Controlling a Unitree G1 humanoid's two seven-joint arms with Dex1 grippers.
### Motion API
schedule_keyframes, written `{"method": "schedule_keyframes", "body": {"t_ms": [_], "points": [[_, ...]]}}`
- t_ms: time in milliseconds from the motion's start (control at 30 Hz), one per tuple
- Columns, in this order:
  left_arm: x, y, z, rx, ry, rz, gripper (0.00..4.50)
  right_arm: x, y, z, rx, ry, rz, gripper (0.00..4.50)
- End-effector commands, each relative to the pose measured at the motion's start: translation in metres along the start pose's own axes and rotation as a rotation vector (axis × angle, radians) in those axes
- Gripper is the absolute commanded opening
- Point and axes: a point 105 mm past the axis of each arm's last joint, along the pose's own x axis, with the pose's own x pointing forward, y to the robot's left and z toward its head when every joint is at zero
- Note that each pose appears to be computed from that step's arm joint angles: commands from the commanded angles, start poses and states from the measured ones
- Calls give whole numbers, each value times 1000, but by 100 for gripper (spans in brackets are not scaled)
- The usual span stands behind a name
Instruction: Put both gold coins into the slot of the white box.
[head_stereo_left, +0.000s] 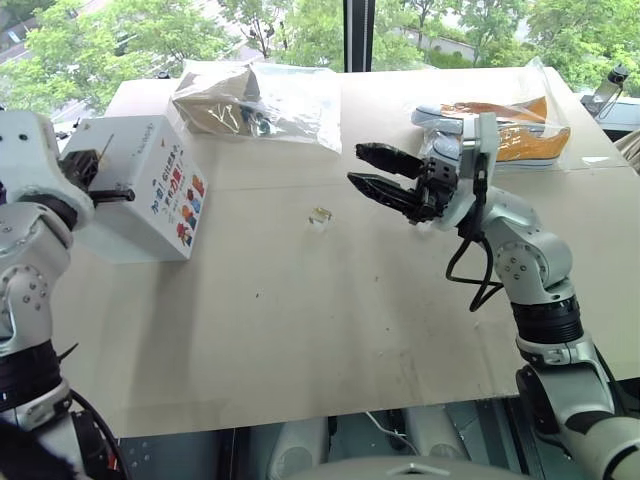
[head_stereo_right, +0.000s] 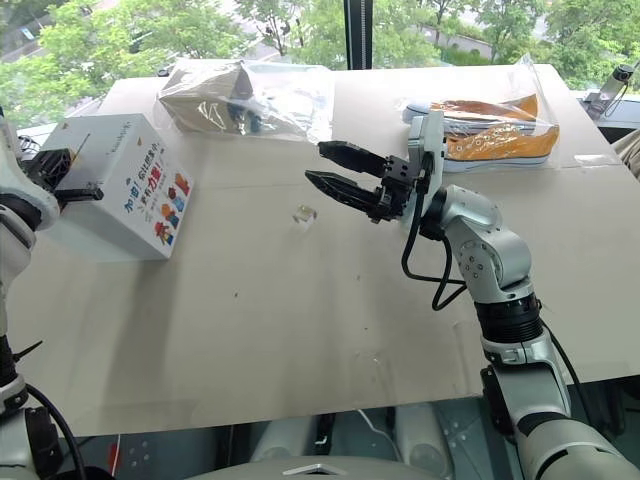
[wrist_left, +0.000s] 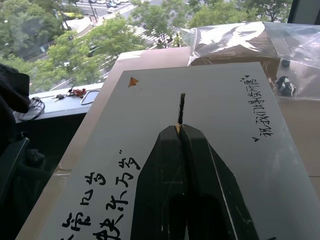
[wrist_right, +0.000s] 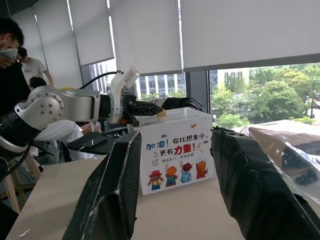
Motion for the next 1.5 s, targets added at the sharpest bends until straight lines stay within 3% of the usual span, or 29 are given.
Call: {"method": "schedule_keyframes", "body": {"t_ms": [33,67,167,200,300,400,533,600,700,767,933,1467,1500], "points": [[3,2,-8,-18,14,-12,0,0,4,14,-51,-37,7,236],[3,0,-9,-29,14,-26,0,0,4,14,-51,-36,7,236],[3,0,-7,-46,-10,-32,77,0,3,13,-50,-36,5,241],[4,2,-3,-40,-34,-15,142,0,3,13,-48,-36,0,241],[3,8,12,-72,-125,18,254,-1,-4,7,-40,-21,-53,241],[-3,4,34,-102,-258,-28,254,0,-24,-26,-63,115,-187,241],[-44,-71,54,-107,-368,-510,254,8,-30,-79,-133,336,-184,241],[-72,-106,30,-51,-268,-748,254,18,-32,-94,-133,361,-188,241],[-101,-129,-12,24,-70,-919,254,29,-33,-111,-131,396,-194,241],[-107,-123,-46,93,87,-900,254,40,-34,-123,-124,421,-214,241],[-104,-103,-69,129,139,-788,254,57,-35,-138,-120,422,-234,241],[-105,-106,-65,35,68,-782,254,75,-44,-155,-113,440,-313,241],[-105,-106,-65,33,67,-781,259,76,-42,-156,-110,444,-306,216]]}}
